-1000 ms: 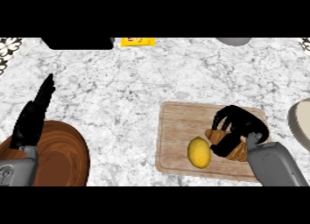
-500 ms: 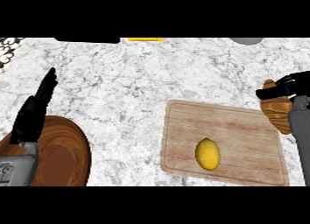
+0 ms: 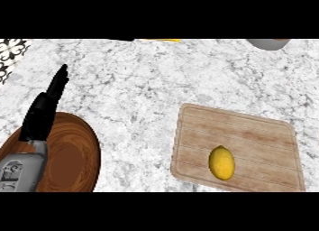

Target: Pick the croissant from the cutting board and place it in the tiered basket

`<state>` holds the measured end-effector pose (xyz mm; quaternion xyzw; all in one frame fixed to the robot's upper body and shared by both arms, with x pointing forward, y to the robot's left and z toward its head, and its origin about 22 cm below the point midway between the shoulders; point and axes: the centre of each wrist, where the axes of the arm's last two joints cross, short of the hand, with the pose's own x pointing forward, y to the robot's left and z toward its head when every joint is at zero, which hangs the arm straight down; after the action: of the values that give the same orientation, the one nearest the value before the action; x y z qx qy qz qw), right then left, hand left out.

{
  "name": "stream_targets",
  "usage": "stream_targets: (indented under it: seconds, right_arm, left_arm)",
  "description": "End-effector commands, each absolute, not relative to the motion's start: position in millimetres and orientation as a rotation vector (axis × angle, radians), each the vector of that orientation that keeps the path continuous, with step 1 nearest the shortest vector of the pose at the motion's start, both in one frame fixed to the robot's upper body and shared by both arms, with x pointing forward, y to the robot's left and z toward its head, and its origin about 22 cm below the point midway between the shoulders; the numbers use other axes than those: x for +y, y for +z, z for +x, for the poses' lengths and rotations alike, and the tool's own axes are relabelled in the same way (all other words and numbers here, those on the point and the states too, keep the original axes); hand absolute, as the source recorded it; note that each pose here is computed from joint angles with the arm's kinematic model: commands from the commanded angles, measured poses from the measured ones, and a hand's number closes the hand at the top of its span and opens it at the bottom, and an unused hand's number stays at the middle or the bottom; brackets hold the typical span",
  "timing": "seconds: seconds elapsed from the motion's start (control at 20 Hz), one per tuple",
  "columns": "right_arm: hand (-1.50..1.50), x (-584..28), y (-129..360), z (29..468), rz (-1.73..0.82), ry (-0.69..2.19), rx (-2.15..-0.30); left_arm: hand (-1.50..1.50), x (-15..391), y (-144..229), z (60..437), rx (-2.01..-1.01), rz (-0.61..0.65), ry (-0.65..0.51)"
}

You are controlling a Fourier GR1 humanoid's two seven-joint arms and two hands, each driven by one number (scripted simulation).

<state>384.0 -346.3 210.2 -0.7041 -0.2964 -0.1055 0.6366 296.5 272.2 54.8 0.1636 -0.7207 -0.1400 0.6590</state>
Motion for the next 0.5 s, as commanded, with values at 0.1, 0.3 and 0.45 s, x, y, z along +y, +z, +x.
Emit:
stream_targets:
  seconds: [0.1,0.3,0.45]
  right_arm:
    - [1.5,-346.6,262.6,403.7,-1.825,-0.57,-0.517]
    - [1.5,-339.2,271.7,418.8,-1.897,-0.536,-0.358]
    - [1.5,-325.6,289.4,429.1,-1.853,-0.509,-0.342]
  left_arm:
    - [0.0,262.7,49.1,298.9,-1.609,0.347,-0.34]
    - [0.0,262.4,51.4,301.1,-1.586,0.351,-0.314]
    - [0.0,268.7,44.8,294.3,-1.582,0.387,-0.296]
